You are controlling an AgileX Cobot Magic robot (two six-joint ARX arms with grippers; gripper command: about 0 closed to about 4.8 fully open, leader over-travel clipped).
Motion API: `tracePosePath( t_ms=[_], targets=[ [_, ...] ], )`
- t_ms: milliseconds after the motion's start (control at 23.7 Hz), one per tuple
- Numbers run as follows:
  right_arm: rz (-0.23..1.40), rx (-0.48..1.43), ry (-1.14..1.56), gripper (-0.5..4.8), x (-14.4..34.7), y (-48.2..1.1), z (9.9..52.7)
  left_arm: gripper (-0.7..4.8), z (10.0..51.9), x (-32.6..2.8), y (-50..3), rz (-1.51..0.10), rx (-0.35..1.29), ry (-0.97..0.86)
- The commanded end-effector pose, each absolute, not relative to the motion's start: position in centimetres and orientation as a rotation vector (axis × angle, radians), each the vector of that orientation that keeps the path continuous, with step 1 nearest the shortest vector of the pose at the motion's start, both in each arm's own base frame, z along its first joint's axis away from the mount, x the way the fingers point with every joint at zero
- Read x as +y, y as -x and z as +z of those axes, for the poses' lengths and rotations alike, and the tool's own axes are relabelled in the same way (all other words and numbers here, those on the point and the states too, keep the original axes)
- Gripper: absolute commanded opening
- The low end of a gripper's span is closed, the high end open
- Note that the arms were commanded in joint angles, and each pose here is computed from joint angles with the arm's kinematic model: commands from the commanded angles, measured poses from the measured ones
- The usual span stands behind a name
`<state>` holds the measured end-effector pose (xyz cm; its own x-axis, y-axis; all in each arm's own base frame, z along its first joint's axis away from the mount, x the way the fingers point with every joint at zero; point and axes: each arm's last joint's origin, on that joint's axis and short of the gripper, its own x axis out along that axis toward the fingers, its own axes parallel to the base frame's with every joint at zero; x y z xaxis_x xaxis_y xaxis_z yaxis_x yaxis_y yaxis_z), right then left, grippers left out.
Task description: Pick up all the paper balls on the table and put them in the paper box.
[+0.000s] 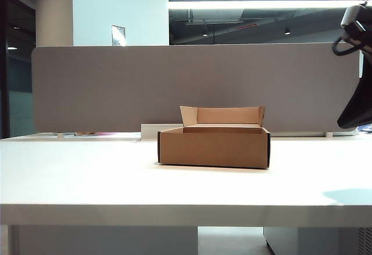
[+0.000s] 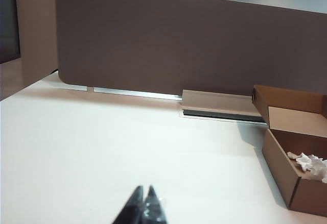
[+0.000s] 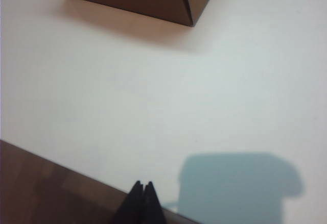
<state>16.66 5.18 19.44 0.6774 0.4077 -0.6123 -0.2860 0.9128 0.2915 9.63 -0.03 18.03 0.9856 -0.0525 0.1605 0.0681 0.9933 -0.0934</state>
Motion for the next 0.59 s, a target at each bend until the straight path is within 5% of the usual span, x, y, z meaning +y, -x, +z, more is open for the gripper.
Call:
tracePosePath(
  t_ms=[42,590],
  targets=[
    [0.409,0.697,-0.164,-0.01,5.6,-16.4,19.9,-0.05,18.2,-0.1,-9.6,-0.065,-0.164,0.098],
    [0.385,0.565,-0.071,-0.01,5.5,-15.4,21.5,-0.05,18.0,0.0,-9.6,-0.062,-0.151,0.098]
  ],
)
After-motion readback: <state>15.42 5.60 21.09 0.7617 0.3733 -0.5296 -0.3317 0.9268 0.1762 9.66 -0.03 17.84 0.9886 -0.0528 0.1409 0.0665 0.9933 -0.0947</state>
